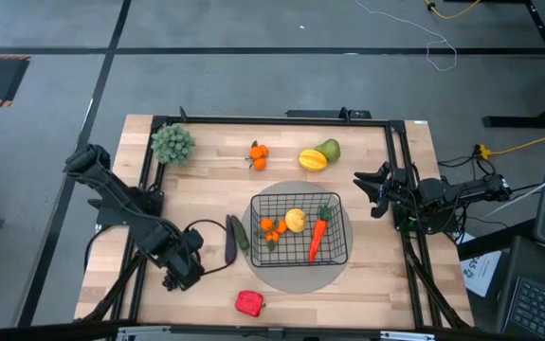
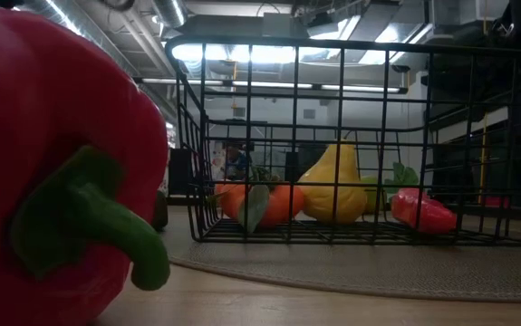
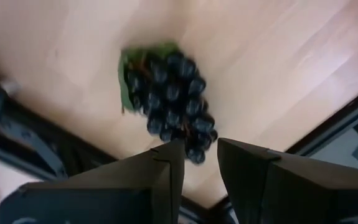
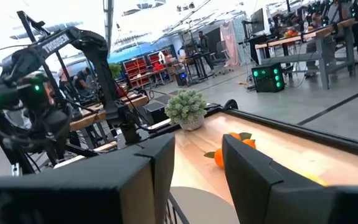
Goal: Build produce basket
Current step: Put the black grapes into the black wire basket, then prepare the red bell pepper
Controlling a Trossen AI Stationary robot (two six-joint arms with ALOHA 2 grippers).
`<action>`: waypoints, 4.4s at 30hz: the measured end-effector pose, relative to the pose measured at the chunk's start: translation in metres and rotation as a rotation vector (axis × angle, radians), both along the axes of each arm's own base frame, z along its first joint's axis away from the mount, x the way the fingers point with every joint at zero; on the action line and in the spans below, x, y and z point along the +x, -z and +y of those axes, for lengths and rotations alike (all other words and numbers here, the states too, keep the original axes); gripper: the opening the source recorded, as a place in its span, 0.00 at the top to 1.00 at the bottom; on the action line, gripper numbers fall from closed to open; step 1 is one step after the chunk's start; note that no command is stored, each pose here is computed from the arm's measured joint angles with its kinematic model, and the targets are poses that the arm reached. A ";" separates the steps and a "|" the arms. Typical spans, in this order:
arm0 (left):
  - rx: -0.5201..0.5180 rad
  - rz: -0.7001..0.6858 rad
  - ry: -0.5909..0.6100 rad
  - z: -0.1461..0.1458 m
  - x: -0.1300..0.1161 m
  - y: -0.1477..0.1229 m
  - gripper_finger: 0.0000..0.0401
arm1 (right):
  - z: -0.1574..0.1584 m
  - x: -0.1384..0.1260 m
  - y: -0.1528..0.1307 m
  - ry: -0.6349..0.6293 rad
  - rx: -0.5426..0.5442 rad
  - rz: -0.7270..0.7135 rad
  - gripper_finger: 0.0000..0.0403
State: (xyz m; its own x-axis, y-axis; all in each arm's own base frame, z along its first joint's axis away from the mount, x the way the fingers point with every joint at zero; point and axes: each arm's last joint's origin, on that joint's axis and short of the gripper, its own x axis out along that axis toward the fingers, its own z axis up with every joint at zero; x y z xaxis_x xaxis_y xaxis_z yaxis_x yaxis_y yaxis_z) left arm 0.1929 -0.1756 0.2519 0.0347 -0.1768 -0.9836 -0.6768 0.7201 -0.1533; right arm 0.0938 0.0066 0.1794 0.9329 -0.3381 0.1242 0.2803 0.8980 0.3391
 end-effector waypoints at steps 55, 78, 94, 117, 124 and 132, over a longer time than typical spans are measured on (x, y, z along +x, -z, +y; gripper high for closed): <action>0.096 0.233 -0.186 0.000 -0.009 0.103 0.97 | 0.003 0.001 0.002 -0.107 0.124 -0.022 0.67; 0.506 -0.113 -0.132 -0.005 0.018 -0.048 1.00 | 0.003 0.001 0.002 -0.107 0.126 -0.023 0.67; 0.734 -0.539 0.122 0.015 0.045 -0.133 1.00 | 0.003 0.001 0.002 -0.107 0.123 -0.022 0.67; 0.848 -0.801 0.462 0.049 0.157 -0.134 0.93 | 0.003 0.001 0.003 -0.106 0.123 -0.015 0.67; 0.861 -0.754 0.592 0.041 0.169 -0.117 0.80 | 0.003 0.002 0.006 -0.104 0.119 0.014 0.67; 0.868 -0.740 0.597 0.041 0.169 -0.115 0.77 | 0.003 0.002 0.008 -0.106 0.138 0.029 0.67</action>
